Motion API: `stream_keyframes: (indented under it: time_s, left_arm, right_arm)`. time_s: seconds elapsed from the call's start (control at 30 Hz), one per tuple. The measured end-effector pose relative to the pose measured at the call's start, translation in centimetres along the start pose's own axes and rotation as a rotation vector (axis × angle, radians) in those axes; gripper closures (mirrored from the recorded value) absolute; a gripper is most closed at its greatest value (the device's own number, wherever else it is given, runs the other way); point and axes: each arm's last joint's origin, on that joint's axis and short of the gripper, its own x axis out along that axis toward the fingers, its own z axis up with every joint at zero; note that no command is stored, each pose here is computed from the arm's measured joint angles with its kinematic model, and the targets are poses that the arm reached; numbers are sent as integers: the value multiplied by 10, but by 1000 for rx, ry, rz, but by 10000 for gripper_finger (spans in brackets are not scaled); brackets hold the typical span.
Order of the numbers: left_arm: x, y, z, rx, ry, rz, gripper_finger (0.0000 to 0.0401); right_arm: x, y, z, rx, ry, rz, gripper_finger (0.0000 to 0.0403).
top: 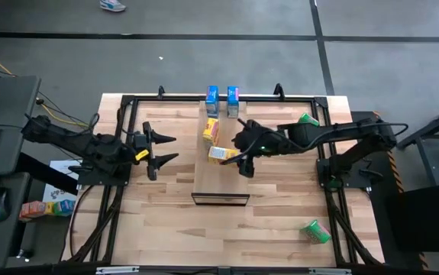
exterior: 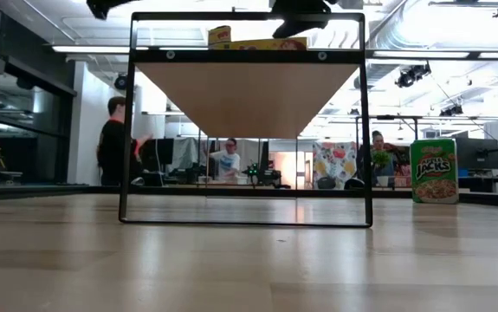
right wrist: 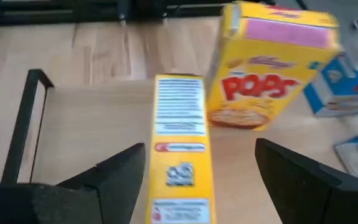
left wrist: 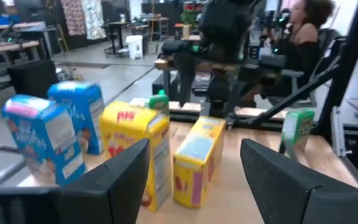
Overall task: Stack cereal on shelf
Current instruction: Put the yellow cereal box on the shelf
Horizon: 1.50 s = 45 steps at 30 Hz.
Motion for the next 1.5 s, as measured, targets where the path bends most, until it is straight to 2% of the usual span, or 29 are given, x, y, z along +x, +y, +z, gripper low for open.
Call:
stream_keyframes:
  time_s: [0.23,0.43,1.0,1.23,1.33,1.5]
  left_arm:
    - [1,3,-4,-26,-31,101,158]
    - [2,2,-5,-21,-25,105,158]
    - [2,2,-5,-18,-22,105,158]
    - [2,2,-5,-18,-22,105,158]
    - [2,2,-5,-18,-21,105,158]
    - [2,2,-5,-18,-21,105,158]
  right_arm:
    - [25,4,9,-40,79,-12,107]
    - [40,9,11,-62,116,15,107]
    - [42,5,2,-30,203,12,107]
    - [44,4,-3,-86,251,-13,110]
    - [44,4,-5,-129,276,-7,130]
    - [45,-2,-11,-164,333,-101,207]
